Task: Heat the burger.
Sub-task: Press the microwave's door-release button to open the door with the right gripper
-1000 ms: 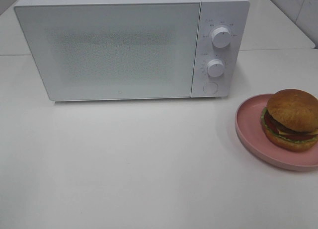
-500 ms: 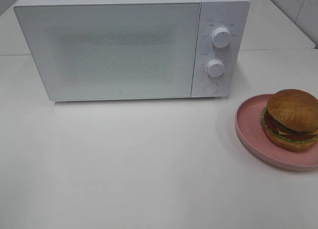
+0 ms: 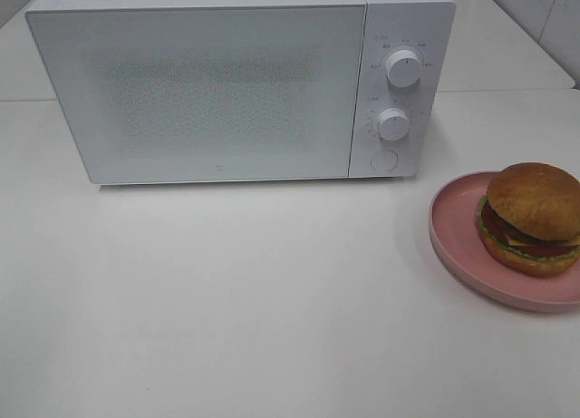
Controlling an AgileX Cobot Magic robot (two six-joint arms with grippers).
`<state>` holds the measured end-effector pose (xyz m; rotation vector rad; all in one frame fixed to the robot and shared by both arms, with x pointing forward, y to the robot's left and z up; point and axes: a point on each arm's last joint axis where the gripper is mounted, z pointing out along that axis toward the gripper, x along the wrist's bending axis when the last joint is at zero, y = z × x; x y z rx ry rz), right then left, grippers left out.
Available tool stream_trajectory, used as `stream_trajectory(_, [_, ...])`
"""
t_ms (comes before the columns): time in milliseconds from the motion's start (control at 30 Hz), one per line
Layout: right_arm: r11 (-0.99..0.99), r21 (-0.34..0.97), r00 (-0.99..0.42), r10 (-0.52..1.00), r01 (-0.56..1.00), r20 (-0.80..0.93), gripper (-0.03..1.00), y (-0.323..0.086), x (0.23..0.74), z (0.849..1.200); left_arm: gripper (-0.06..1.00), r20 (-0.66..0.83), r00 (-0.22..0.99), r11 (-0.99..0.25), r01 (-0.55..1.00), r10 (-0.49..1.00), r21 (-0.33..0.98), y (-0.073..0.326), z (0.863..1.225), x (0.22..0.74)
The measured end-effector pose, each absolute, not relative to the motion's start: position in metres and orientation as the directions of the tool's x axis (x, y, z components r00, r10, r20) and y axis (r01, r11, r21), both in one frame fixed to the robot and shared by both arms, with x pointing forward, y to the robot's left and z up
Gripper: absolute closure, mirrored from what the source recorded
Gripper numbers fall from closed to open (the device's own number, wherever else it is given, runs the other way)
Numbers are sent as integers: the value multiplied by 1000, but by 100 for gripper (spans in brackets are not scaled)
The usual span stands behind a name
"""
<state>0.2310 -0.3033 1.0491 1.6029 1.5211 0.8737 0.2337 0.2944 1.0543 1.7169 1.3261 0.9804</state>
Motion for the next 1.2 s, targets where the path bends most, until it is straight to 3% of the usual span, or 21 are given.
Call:
stream_trajectory(367, [-15, 850, 61, 998, 526, -19, 36, -303, 241, 1054, 94, 128, 173, -189, 409, 977, 893, 294, 1054, 234])
stream_trajectory(533, [-13, 818, 56, 998, 575, -24, 36, -303, 262, 1057, 94, 128, 173, -189, 409, 977, 893, 294, 1054, 234])
stream_trajectory(1200, [8, 869, 26, 999, 496, -24, 37, -302, 373, 1065, 94, 128, 173, -189, 409, 977, 893, 294, 1054, 234])
